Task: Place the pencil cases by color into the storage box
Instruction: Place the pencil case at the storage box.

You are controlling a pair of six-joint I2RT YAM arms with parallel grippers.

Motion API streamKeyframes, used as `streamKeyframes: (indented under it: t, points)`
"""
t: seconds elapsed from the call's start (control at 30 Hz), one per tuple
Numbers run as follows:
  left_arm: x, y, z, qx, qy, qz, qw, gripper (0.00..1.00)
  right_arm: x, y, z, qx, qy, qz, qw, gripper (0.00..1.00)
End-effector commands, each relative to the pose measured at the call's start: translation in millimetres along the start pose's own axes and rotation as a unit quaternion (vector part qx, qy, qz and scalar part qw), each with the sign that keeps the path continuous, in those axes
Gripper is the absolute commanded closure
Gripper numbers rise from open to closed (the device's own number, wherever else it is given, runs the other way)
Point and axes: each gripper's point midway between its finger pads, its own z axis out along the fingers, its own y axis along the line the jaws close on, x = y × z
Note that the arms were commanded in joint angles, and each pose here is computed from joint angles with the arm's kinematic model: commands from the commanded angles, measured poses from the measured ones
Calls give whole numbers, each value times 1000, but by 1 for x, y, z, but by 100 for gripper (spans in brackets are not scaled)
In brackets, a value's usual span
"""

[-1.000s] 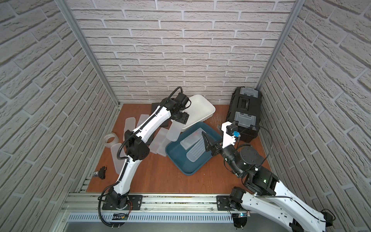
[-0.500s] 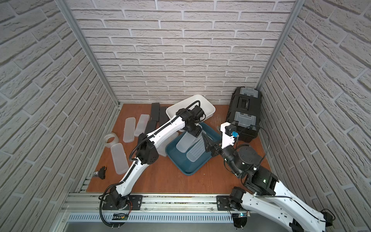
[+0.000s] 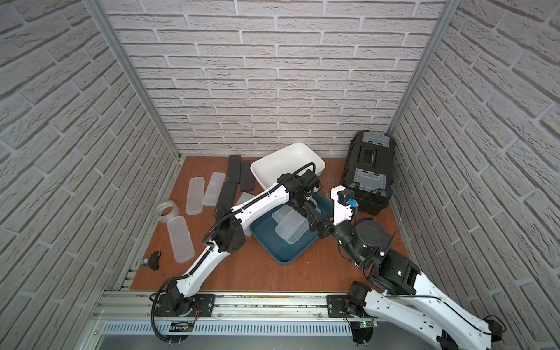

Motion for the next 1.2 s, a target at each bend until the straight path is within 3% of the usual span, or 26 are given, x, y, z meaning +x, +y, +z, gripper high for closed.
streamKeyframes:
  t: [0.0,0.27,0.57,0.9,1.17]
  points:
    - [-3,-17,8,19,-5,2,1000,29,-7,4,-3,-12,-8,13,1000,19]
    - [-1,-19,21,19,1,-5,1000,27,-2,7,-1,-17,3,17,1000,19]
    - [-5,-10,29,14,-3,-2,1000,9,-5,12,-1,-29,10,12,999,19]
    - [-35,28,-38,-19,-67,27,997,5,-14,17,-3,-44,1,13,999,18]
    - [-11,57,-77,-55,-48,46,996,4,-13,20,-1,-49,4,11,999,18]
